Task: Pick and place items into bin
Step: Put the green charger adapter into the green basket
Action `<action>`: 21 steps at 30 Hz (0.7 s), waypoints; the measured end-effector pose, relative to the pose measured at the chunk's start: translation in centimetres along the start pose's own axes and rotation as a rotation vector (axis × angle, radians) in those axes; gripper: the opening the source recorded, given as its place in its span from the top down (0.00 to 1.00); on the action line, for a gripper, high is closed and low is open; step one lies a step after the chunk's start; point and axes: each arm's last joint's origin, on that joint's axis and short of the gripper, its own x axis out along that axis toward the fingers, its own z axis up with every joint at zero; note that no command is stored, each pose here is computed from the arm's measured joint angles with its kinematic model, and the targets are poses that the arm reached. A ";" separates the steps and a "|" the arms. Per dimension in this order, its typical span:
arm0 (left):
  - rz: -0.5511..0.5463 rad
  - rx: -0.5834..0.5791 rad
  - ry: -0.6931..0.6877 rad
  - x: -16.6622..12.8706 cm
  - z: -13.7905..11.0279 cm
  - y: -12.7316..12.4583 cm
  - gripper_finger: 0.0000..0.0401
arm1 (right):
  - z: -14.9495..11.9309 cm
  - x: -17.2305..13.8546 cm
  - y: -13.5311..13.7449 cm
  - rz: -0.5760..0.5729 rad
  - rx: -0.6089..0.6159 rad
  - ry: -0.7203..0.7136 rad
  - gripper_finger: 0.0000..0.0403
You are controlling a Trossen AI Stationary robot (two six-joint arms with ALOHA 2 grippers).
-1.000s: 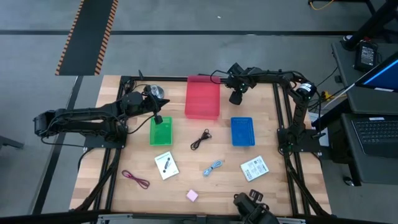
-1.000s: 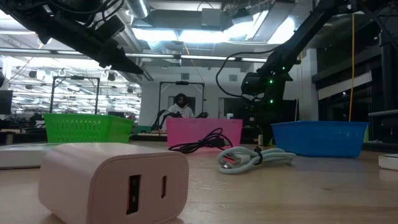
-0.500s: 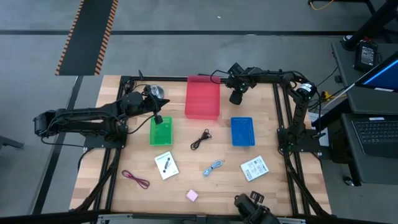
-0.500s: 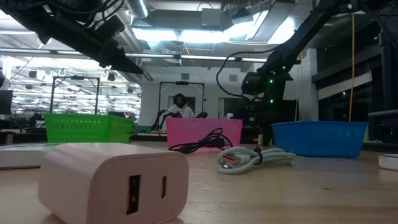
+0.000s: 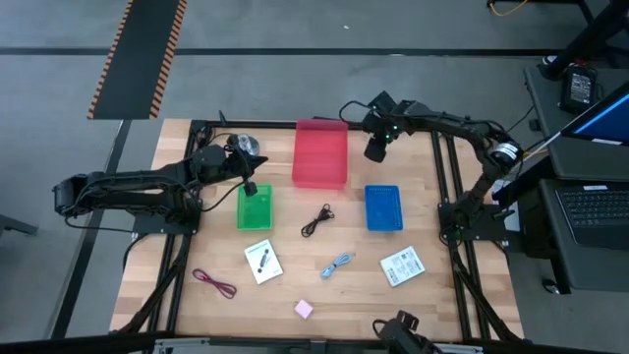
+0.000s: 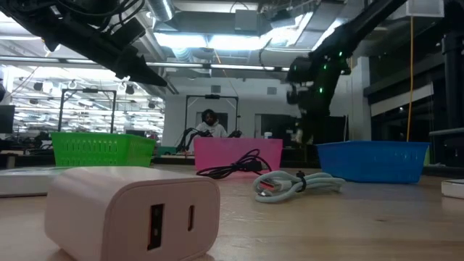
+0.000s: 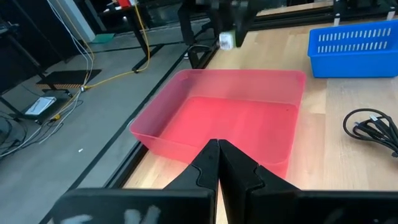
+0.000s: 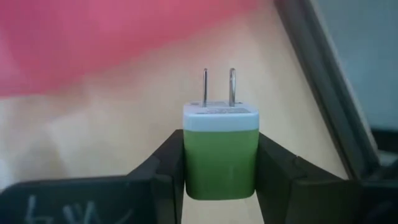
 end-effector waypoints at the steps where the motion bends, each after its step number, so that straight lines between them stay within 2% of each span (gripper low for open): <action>1: 0.005 0.000 0.001 0.0 0.0 0.0 0.99 | 0.2 -0.7 0.3 0.006 -0.010 -0.028 0.70; 7: 0.057 0.000 0.013 0.0 0.0 0.2 0.99 | 0.6 -5.3 2.0 0.042 -0.062 -0.187 0.70; 13: 0.071 0.000 0.016 0.0 0.0 0.2 0.99 | 1.0 -8.6 3.9 0.161 -0.138 -0.356 0.70; 16: 0.071 0.000 0.016 0.0 0.0 0.2 0.99 | 1.2 -9.1 4.7 0.170 -0.174 -0.424 0.70; 21: 0.069 0.001 0.016 0.0 0.0 0.2 0.99 | 0.1 -8.3 6.0 0.165 -0.208 -0.527 0.70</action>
